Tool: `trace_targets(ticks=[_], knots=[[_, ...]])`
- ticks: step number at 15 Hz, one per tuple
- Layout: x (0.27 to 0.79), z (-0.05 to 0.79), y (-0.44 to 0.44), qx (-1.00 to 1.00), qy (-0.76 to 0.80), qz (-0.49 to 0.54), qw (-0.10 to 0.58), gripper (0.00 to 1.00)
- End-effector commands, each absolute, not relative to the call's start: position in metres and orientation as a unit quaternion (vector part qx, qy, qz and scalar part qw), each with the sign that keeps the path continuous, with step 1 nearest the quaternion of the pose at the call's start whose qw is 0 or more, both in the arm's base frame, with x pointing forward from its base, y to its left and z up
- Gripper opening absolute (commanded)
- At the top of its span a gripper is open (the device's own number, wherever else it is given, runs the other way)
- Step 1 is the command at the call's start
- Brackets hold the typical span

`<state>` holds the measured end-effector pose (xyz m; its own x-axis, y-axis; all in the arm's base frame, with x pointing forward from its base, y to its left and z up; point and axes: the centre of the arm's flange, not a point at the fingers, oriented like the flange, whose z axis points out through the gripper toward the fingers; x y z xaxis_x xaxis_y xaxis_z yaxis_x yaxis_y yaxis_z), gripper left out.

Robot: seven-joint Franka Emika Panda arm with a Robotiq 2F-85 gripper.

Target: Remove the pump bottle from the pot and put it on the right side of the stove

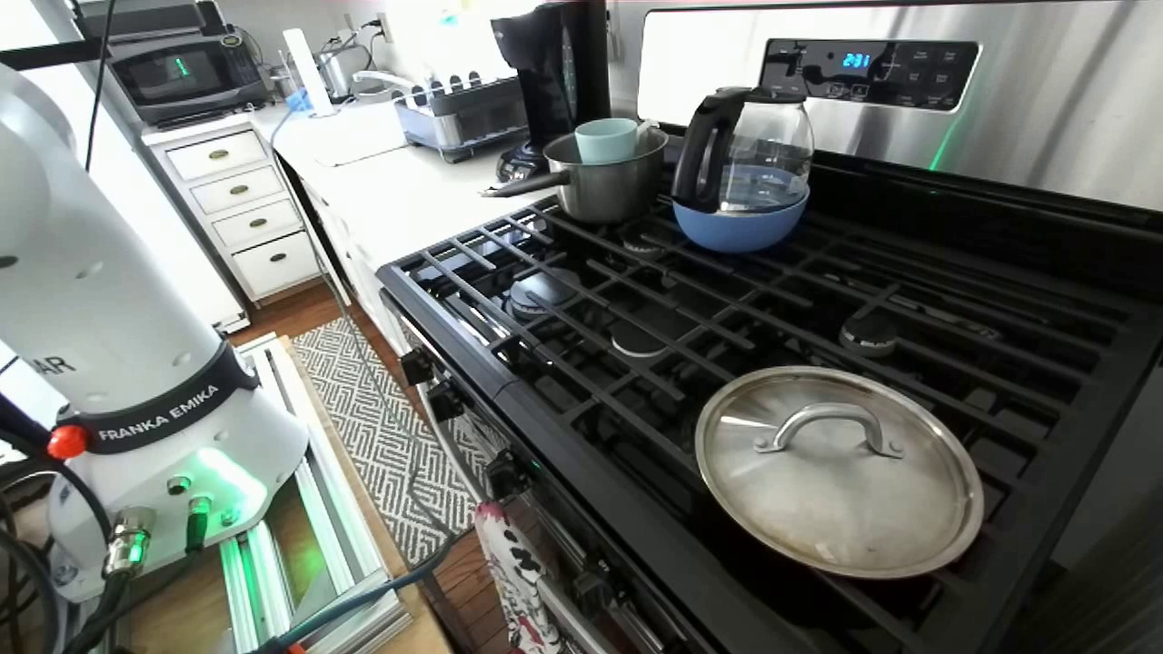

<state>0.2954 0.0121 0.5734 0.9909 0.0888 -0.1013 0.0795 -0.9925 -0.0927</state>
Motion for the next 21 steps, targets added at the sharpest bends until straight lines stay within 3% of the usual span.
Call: trace_targets(ticks=[1,9,10,14,17,21], knots=[[0.324,0.566,0.015,-0.997,-0.028,0.052,0.051,1.00],[0.442,0.539,-0.005,-0.988,-0.019,0.069,0.139,1.00],[0.402,0.530,0.001,-0.993,-0.022,0.054,0.108,1.00],[0.413,0.523,0.001,-0.992,-0.020,0.064,0.108,1.00],[0.443,0.520,-0.004,-0.994,0.003,-0.008,0.106,1.00],[0.529,0.517,-0.035,-0.991,-0.014,-0.094,0.098,1.00]])
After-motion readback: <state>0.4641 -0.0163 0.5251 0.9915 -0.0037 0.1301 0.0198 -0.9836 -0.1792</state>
